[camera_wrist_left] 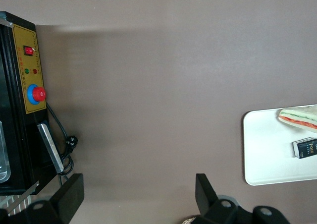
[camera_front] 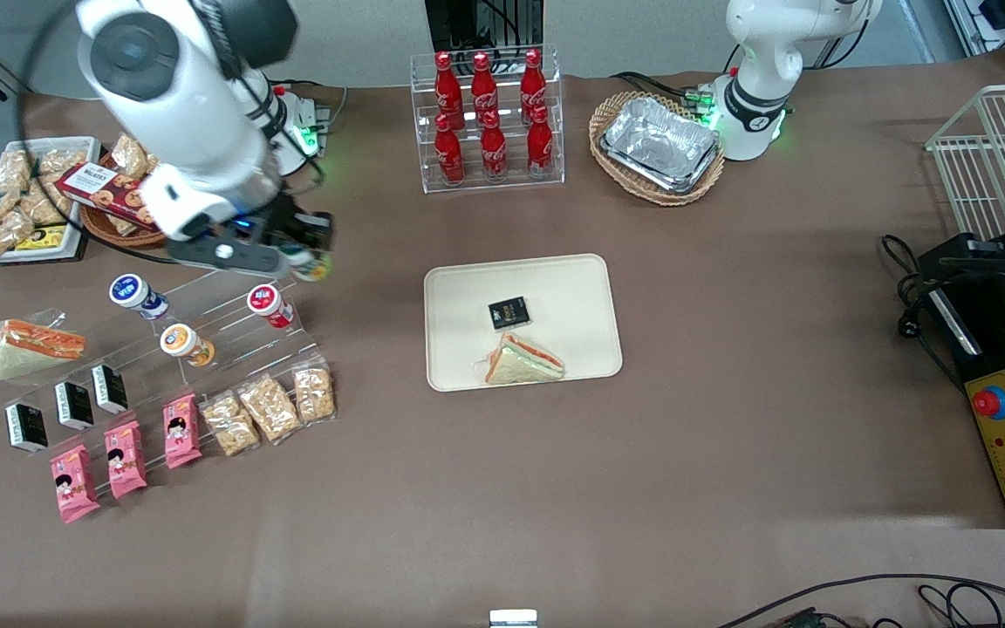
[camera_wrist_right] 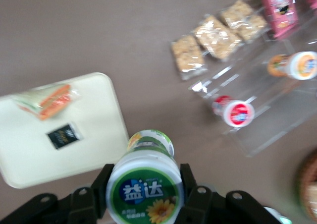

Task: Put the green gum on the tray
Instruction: 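Lift the green gum bottle and carry it over the white tray, then lower the bottle onto the tray beside the black card and open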

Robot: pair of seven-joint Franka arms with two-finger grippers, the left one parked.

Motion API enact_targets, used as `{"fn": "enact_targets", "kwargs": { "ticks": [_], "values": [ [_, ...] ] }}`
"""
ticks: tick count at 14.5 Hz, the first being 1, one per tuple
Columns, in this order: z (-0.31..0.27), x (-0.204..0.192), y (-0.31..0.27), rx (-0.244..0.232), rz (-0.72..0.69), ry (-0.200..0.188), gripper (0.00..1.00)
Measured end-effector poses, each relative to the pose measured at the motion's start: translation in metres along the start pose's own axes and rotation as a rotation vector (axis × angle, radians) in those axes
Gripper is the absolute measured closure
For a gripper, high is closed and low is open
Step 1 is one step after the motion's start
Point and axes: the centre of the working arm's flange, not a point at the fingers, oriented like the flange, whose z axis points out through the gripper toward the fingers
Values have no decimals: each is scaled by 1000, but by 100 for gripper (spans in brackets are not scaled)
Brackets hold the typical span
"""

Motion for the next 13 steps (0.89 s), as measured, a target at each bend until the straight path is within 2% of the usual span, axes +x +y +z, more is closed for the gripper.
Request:
{"fn": "enact_targets", "kwargs": {
  "ticks": [2, 5, 8, 13],
  "values": [
    [20, -7, -36, 29, 22, -1, 41],
    [63, -24, -82, 35, 53, -36, 41],
    [123, -31, -98, 36, 44, -60, 41],
    [220, -61, -112, 75, 24, -59, 41]
  ]
}}
